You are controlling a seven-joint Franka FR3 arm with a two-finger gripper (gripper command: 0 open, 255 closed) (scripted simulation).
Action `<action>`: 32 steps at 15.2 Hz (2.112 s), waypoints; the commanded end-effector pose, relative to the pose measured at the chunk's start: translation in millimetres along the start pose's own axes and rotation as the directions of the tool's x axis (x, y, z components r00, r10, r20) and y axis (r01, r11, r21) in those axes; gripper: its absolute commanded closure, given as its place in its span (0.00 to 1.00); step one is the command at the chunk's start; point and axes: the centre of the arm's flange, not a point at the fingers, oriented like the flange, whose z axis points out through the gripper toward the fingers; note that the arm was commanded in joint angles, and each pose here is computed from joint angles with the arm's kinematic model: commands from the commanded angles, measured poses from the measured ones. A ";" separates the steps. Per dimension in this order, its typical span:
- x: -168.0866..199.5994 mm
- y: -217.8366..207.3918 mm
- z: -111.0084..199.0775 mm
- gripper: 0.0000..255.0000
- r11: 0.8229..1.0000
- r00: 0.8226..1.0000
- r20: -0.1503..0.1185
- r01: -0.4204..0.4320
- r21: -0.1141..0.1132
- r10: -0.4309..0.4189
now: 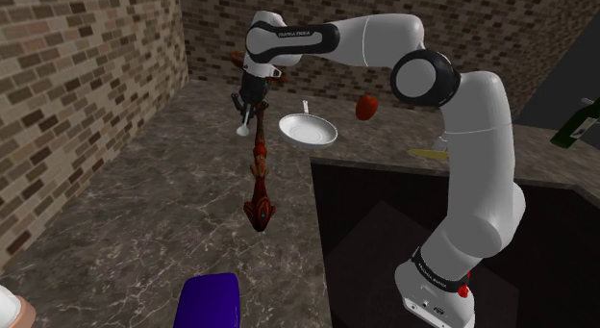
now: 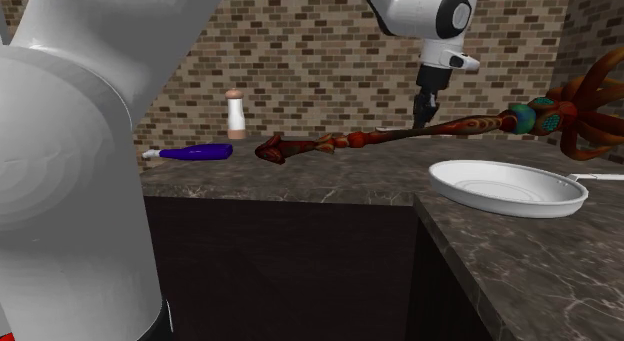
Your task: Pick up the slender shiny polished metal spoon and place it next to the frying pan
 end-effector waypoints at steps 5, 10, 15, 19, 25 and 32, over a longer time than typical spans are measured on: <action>5.0 4.3 31.9 1.00 1.000 1.000 0.000 0.000 0.000 0.000; 9.0 8.5 59.0 1.00 1.000 1.000 0.000 0.000 0.000 0.000; 9.0 8.5 59.0 1.00 1.000 1.000 0.000 0.000 0.000 0.000; 8.1 10.9 61.5 0.00 1.000 1.000 0.000 0.000 0.000 0.000; 9.0 8.5 45.8 0.00 1.000 1.000 0.000 0.000 0.000 0.000; 8.9 8.5 9.0 0.00 1.000 1.000 0.000 0.000 0.000 0.000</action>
